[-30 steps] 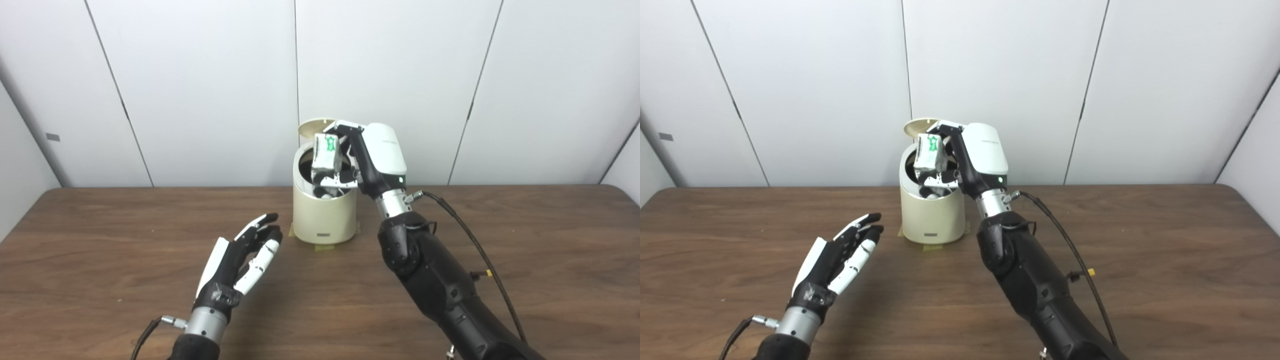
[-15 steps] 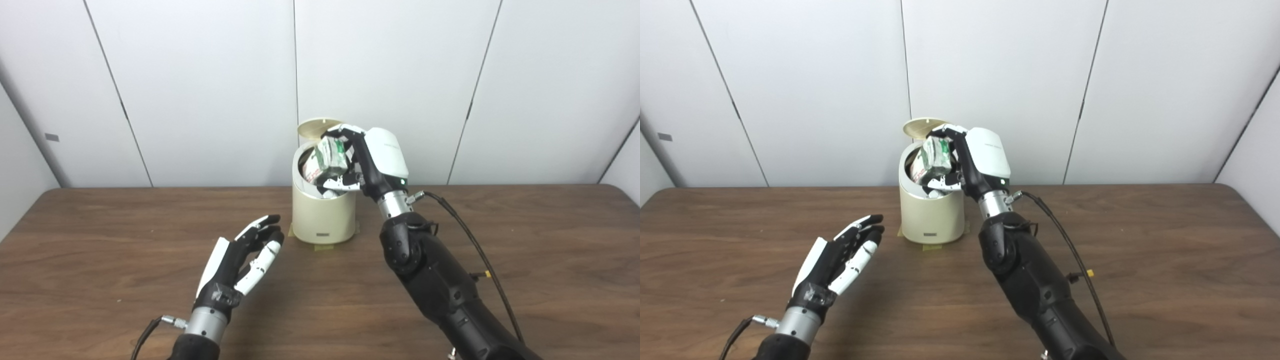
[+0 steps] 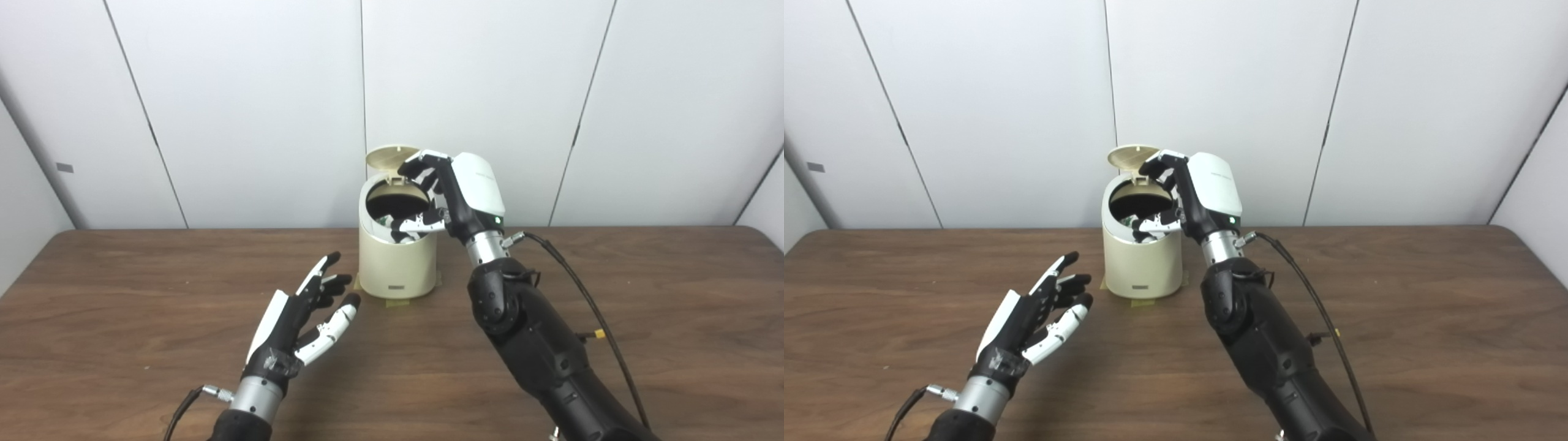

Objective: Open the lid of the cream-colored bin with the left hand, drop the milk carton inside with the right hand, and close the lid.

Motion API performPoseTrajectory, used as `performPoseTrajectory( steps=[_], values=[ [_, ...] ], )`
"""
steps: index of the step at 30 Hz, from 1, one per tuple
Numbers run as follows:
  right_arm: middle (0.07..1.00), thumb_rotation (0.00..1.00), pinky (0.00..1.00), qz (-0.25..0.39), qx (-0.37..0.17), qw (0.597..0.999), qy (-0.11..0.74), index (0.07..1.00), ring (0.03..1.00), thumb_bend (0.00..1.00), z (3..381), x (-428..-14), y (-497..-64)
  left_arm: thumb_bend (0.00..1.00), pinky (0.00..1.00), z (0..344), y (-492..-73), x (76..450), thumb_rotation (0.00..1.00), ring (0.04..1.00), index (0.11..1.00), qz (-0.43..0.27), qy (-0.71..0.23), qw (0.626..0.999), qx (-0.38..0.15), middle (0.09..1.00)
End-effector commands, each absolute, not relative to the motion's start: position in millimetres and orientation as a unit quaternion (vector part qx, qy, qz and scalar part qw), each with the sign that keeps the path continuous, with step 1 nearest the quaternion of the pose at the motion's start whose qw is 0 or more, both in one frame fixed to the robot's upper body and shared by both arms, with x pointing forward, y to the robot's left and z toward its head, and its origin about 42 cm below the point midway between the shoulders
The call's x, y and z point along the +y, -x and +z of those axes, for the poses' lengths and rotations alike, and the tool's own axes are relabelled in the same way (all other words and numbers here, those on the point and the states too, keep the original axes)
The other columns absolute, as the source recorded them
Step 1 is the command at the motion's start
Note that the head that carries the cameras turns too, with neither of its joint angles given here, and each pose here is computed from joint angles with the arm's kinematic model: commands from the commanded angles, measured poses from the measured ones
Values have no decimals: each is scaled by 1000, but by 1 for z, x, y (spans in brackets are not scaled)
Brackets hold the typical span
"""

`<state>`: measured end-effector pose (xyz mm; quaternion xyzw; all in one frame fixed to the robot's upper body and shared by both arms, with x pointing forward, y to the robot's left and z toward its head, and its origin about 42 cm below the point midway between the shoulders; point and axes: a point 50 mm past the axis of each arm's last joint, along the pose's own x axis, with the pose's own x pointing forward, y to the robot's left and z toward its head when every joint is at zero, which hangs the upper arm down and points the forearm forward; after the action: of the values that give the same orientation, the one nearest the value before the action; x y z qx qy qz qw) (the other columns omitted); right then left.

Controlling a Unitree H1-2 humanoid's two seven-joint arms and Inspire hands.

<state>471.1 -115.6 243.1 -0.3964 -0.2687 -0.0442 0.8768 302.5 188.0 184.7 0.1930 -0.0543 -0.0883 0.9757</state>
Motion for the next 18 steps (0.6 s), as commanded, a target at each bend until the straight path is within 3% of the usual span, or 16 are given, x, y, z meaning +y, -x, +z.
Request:
performPoseTrajectory(
  steps=[1,6,9,13,18],
  values=[
    [499,0,362,-70,-324,870,364,523,394,529,272,-119,-469,365,853,201,-310,185,571,850,955,-80,-200,972,-93,848],
    [510,0,344,-81,-314,891,318,509,383,516,270,-137,-456,415,840,206,-322,191,674,854,931,-53,-205,973,-89,844],
    [513,0,357,-94,-290,910,283,493,390,518,264,-150,-448,416,842,215,-340,197,668,866,908,-34,-201,974,-97,853],
    [494,0,445,-102,-221,945,217,487,408,521,255,-170,-432,412,811,237,-366,205,676,850,886,-25,-177,977,-120,840],
    [495,0,392,-70,-127,978,153,518,417,519,235,-191,-399,384,778,279,-400,211,708,805,844,-70,-161,975,-137,822]
  ],
)
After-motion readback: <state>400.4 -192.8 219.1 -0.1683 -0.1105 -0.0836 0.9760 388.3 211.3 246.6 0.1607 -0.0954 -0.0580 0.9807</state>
